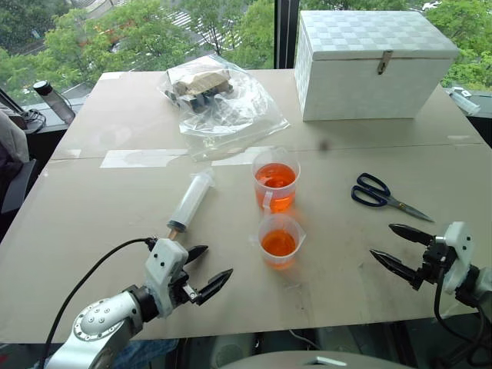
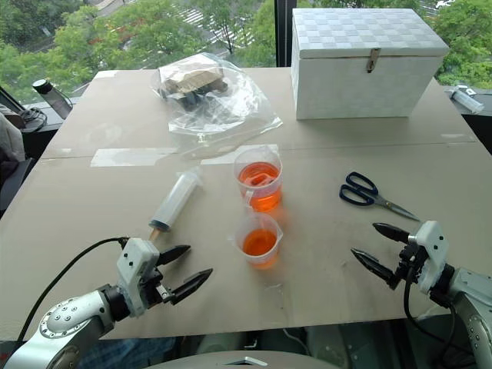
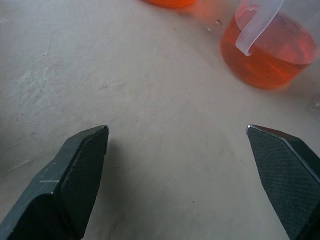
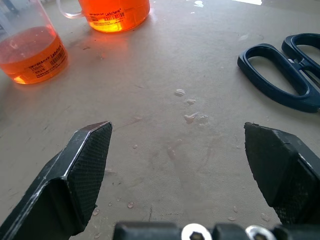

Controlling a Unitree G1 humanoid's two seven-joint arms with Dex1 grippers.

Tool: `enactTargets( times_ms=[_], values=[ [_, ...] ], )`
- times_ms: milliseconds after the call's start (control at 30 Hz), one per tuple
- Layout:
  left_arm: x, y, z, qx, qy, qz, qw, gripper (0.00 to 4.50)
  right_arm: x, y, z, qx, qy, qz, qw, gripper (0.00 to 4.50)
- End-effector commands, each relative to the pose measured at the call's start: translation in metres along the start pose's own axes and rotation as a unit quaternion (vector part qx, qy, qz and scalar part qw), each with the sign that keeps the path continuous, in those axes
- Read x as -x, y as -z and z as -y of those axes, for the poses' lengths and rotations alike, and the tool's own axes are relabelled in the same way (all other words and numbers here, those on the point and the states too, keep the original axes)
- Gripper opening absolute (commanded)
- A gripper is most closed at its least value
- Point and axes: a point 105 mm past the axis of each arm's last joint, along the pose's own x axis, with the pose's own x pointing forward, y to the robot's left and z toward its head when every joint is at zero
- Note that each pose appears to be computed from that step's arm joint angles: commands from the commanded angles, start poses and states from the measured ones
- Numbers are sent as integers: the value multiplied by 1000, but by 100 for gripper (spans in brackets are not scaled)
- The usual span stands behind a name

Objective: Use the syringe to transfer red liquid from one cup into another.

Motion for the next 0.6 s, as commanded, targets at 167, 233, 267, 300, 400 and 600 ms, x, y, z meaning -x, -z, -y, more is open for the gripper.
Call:
enactTargets(
  times_ms=[167, 233, 267, 300, 400, 600],
  values=[
    [6, -4, 3, -9, 2, 18, 1000, 450, 3, 4, 3, 14, -8, -2, 1000, 447],
    [4, -4, 3, -8, 1, 17, 1000, 450, 4, 4, 4, 17, -9, -4, 1000, 447],
    [3, -3, 3, -8, 2, 16, 1000, 450, 5, 3, 5, 17, -10, -4, 1000, 447],
    [2, -3, 4, -7, 3, 16, 1000, 450, 7, 3, 6, 19, -11, -5, 1000, 447],
    [0, -4, 4, -9, 6, 16, 1000, 450, 10, 3, 8, 20, -10, -6, 1000, 447],
    [-1, -5, 1, -10, 7, 18, 1000, 450, 12, 6, 9, 22, -7, -9, 1000, 447]
  ],
)
